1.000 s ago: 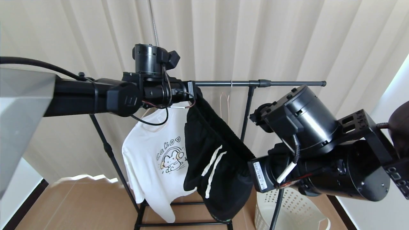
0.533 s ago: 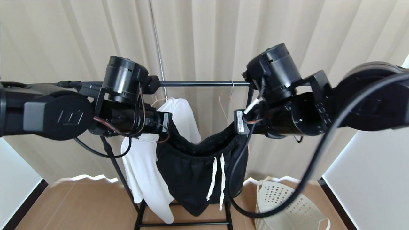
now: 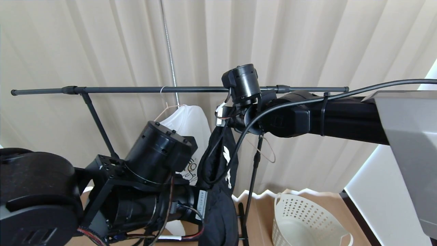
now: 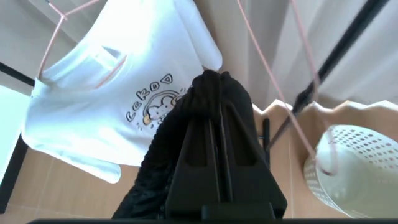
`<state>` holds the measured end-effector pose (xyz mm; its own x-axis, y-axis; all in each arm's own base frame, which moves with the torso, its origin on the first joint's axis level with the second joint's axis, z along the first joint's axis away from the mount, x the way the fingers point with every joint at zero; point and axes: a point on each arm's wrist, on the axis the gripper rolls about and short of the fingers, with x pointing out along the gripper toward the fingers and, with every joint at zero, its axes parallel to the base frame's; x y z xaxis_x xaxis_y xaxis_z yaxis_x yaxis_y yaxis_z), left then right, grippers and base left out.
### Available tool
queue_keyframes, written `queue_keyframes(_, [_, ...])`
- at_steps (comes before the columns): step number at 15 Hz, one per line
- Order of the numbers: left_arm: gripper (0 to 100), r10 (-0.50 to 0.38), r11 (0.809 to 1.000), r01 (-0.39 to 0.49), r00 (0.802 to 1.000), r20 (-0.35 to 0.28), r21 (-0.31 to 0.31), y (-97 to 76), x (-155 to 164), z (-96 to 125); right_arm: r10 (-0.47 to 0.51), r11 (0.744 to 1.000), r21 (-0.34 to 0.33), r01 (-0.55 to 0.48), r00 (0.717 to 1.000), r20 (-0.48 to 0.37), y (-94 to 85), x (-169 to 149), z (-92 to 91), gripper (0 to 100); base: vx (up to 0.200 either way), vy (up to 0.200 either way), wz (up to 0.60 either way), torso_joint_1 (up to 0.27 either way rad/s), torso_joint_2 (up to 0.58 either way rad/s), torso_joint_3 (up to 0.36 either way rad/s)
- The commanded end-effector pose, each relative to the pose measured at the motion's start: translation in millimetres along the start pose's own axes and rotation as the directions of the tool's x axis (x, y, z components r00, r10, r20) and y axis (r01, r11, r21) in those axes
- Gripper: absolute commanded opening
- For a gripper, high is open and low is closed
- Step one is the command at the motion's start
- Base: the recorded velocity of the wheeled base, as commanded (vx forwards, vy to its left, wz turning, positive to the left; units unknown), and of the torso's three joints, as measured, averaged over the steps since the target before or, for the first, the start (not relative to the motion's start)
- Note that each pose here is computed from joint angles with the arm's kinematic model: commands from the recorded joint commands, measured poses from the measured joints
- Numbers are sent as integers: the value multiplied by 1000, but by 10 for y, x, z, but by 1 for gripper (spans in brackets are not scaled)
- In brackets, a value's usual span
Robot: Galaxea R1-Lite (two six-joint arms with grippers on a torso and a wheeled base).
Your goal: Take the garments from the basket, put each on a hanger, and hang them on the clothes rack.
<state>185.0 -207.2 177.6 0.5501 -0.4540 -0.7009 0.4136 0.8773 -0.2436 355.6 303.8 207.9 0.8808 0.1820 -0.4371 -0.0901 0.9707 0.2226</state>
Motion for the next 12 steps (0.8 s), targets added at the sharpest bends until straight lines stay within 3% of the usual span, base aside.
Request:
queue_keyframes(1, [0,-37,999,37,999,-29,-4,-204,127,-23,-9,1000,-6,9,1000,-19,9,111,-100,0,0,0,0,0,0,0])
queue_keyframes(4, [0,-11,1000,11,999,-38,-20,-146,162,-43,-2,1000,17,2,1000,-3,1,5,-3,0,0,0,0,0,0,0])
queue_keyframes(6, [0,58,996,-60,998,-30,-65,54,181,-15,5,999,39,-6,1000,22,-61,-177,142,0,0,0,0,0,0,0])
queue_keyframes(9, [0,197,976,-194,980,24,-97,340,175,114,-50,998,47,49,999,15,-368,-425,246,0,0,0,0,0,0,0])
queue_keyframes(12, [0,229,966,-209,965,129,-153,491,264,402,-76,996,51,75,997,11,-633,-750,249,0,0,0,0,0,0,0])
